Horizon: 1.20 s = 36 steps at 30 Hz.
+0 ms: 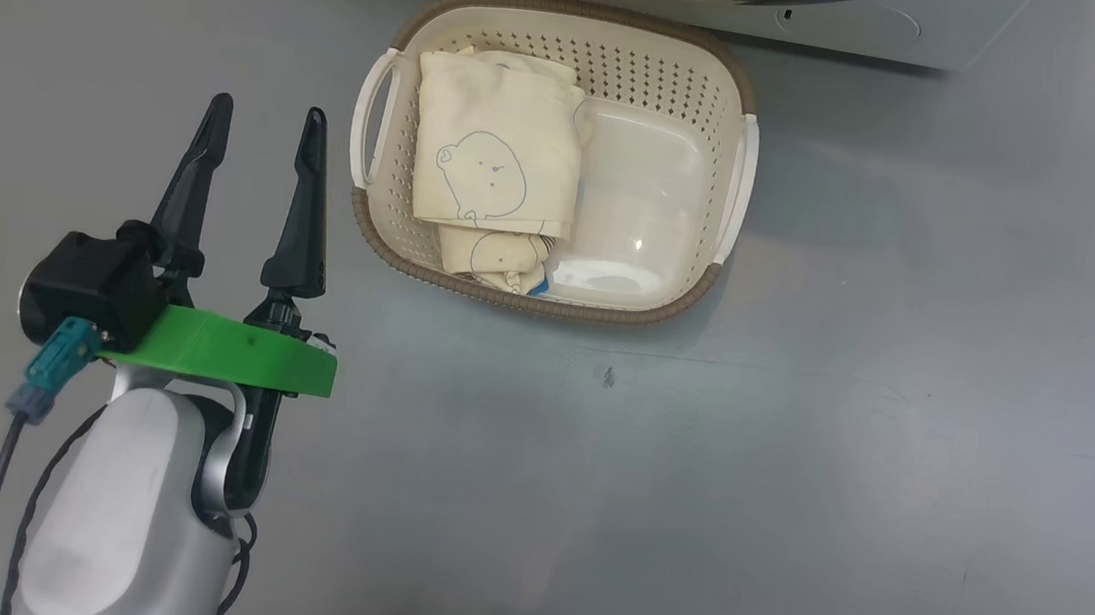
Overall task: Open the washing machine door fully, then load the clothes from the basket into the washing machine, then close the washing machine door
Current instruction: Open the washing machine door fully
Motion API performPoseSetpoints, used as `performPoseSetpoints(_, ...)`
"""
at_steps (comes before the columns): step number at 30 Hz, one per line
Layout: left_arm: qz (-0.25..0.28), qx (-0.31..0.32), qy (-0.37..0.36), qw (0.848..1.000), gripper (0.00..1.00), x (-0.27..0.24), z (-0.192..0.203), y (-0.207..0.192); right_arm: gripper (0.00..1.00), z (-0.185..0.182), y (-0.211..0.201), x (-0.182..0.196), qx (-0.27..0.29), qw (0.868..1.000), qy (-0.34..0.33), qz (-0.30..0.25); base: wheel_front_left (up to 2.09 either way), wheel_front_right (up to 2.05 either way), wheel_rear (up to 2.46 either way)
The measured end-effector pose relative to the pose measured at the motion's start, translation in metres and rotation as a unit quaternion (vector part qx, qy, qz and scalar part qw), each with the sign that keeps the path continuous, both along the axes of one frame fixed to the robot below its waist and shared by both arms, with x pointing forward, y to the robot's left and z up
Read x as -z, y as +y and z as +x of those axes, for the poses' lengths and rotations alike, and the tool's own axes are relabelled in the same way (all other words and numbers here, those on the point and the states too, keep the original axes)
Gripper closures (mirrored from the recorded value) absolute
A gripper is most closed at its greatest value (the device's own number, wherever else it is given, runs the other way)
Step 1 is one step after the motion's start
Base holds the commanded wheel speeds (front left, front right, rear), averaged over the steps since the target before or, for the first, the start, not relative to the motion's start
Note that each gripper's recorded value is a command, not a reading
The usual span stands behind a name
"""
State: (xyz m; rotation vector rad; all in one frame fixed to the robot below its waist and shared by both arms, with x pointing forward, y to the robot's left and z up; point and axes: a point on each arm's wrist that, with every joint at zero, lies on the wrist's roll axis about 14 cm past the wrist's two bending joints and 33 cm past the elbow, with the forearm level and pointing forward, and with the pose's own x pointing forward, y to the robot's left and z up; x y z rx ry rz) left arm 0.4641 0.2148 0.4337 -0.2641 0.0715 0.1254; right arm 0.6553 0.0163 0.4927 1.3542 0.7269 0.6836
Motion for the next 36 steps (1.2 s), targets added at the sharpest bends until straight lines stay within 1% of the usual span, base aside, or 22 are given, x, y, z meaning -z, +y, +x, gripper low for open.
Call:
performPoseSetpoints(15,-0.007,0.008,-0.013,1.0,0.0,-0.012,-0.001,-0.007,1.0,-0.041,0.004,0.001,-0.053,0.999,0.004,0.008,0.0,0.0,0.0)
performPoseSetpoints(21,-0.011,0.008,-0.013,1.0,0.0,-0.015,-0.008,-0.009,1.0,-0.067,0.015,0.0,-0.088,0.996,0.0,0.011,0.0,0.0,0.0)
performPoseSetpoints(31,-0.015,0.003,-0.018,1.0,0.0,-0.025,-0.026,-0.008,1.0,-0.112,0.031,-0.007,-0.13,0.991,0.004,0.025,0.0,0.0,0.0)
performPoseSetpoints(36,-0.017,-0.006,-0.021,1.0,0.0,-0.03,-0.039,-0.004,1.0,-0.138,0.044,-0.013,-0.159,0.987,0.005,0.031,0.0,0.0,0.0)
